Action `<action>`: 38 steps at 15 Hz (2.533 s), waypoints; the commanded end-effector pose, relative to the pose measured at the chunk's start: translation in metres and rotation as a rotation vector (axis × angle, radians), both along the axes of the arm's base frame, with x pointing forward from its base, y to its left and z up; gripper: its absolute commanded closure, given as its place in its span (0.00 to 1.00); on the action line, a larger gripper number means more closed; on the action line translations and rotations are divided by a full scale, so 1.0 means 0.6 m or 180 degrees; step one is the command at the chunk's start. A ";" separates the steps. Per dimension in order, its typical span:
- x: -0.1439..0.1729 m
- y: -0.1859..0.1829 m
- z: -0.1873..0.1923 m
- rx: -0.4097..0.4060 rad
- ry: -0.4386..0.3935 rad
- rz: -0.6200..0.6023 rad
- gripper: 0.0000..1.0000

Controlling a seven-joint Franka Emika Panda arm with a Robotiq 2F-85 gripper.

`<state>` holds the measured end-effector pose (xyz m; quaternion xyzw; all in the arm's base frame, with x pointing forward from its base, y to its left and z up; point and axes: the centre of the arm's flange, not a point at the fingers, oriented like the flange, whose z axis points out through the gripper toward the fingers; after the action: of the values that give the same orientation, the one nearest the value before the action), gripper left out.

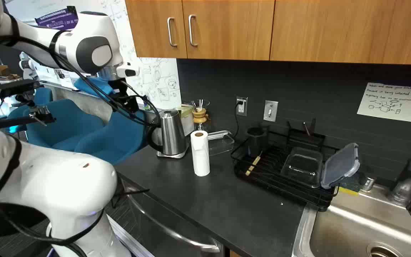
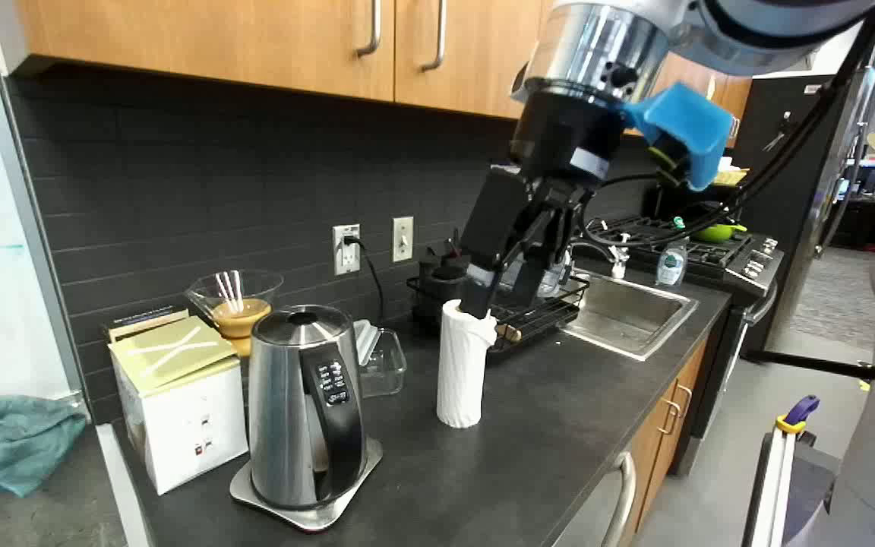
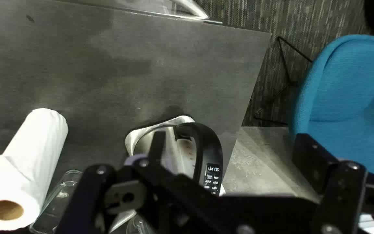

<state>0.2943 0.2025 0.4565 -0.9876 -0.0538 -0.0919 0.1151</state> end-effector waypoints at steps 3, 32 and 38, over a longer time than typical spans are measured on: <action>0.000 0.000 0.000 0.0000 0.0000 0.0000 0.00; 0.046 -0.160 -0.008 0.0105 0.0504 -0.0718 0.00; 0.038 -0.168 -0.040 -0.0051 0.0707 -0.0676 0.00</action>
<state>0.3227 0.1057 0.4382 -0.9913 0.0676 -0.0041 0.1133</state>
